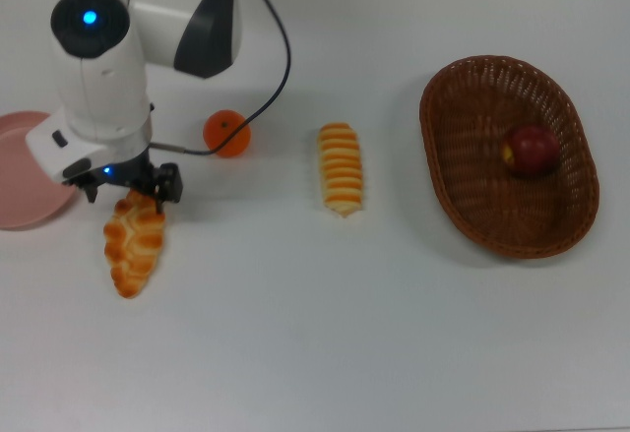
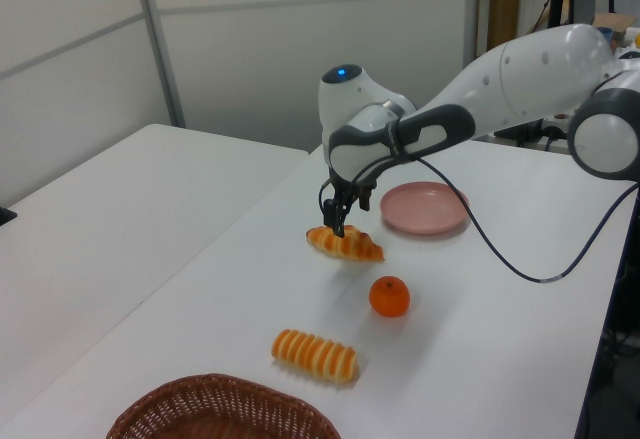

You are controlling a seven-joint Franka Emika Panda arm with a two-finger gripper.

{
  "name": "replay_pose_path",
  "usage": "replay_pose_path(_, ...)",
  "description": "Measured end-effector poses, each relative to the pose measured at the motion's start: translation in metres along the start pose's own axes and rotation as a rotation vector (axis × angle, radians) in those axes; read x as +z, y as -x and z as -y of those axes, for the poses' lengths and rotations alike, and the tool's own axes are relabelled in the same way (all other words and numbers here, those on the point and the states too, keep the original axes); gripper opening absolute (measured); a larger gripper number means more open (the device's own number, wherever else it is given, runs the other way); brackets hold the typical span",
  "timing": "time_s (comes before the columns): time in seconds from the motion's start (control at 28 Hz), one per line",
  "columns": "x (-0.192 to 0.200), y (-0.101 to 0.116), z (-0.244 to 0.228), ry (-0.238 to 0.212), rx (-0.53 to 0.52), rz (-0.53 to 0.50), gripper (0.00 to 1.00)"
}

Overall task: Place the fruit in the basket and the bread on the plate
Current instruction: 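Move the gripper to the braided bread roll and grasp it, then lift the braided roll onto the pink plate and open the gripper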

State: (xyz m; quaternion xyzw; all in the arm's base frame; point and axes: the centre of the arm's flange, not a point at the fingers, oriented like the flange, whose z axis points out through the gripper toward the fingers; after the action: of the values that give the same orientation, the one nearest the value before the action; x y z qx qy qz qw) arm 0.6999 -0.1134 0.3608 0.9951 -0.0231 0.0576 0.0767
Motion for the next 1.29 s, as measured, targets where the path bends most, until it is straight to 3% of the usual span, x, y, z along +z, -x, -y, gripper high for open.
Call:
replay_pose_path(0.25,0.028,-0.001,-0.009,0.018,-0.005,-0.004,1.00)
replay_pose_path(0.68,0.061,-0.004,0.029,0.042,-0.043,-0.009,0.98)
replay_pose_path(0.79,0.063,-0.004,0.030,0.042,-0.024,-0.011,0.88)
replay_pose_path(0.82,0.062,-0.005,0.029,0.042,-0.007,-0.012,0.78)
replay_pose_path(0.96,0.056,-0.009,0.025,0.042,0.039,-0.030,0.64)
replay_pose_path(1.29,-0.016,-0.022,-0.058,-0.046,0.248,-0.151,0.29)
